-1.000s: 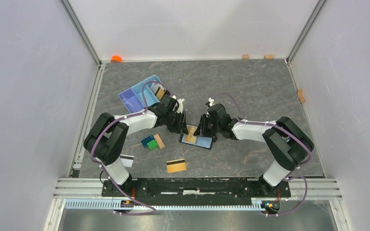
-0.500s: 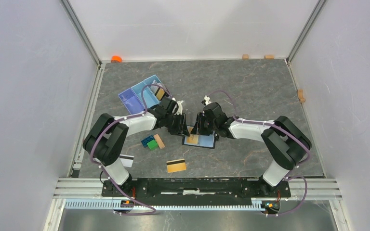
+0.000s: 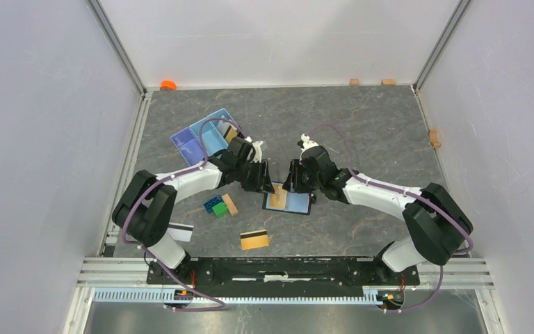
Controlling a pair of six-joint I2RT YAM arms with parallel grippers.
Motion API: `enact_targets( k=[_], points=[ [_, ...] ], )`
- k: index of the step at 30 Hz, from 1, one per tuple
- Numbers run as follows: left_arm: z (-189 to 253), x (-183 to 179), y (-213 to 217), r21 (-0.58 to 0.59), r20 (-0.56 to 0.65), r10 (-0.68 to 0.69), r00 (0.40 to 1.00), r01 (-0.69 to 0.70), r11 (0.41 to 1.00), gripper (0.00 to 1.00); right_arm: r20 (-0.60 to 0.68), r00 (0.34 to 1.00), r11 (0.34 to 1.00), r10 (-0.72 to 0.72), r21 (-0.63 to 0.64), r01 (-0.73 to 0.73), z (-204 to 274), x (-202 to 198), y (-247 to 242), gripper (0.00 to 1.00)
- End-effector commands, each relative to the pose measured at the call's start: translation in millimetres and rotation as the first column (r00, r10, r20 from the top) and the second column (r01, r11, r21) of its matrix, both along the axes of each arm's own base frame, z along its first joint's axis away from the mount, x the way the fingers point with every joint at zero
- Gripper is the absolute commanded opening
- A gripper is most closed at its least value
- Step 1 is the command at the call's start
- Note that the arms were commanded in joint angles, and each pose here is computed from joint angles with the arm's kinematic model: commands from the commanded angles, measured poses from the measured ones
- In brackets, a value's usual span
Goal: Put the credit cards into the card holder
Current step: Pick up the credit card from the storage box.
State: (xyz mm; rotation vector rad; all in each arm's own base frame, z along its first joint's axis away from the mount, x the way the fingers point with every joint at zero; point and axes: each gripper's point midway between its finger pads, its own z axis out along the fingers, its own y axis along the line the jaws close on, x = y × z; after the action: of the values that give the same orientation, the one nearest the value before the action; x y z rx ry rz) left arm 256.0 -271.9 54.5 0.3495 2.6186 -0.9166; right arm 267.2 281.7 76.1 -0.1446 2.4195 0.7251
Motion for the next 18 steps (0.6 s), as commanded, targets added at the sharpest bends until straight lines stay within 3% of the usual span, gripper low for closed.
enact_targets(
  k=[1,18],
  points=[
    [-1.5,3.6,1.9,0.023,0.01,0.017,1.0,-0.018,1.0,0.47,-0.026,0.999,0.999,0.026,0.02,-0.026,-8.5,-6.6,5.3,0.37],
    [-29.4,0.8,11.3,0.098,-0.032,0.031,0.999,-0.028,0.995,0.38,-0.112,0.993,0.999,0.04,0.008,-0.039,-40.9,-12.1,13.1,0.28]
  ],
)
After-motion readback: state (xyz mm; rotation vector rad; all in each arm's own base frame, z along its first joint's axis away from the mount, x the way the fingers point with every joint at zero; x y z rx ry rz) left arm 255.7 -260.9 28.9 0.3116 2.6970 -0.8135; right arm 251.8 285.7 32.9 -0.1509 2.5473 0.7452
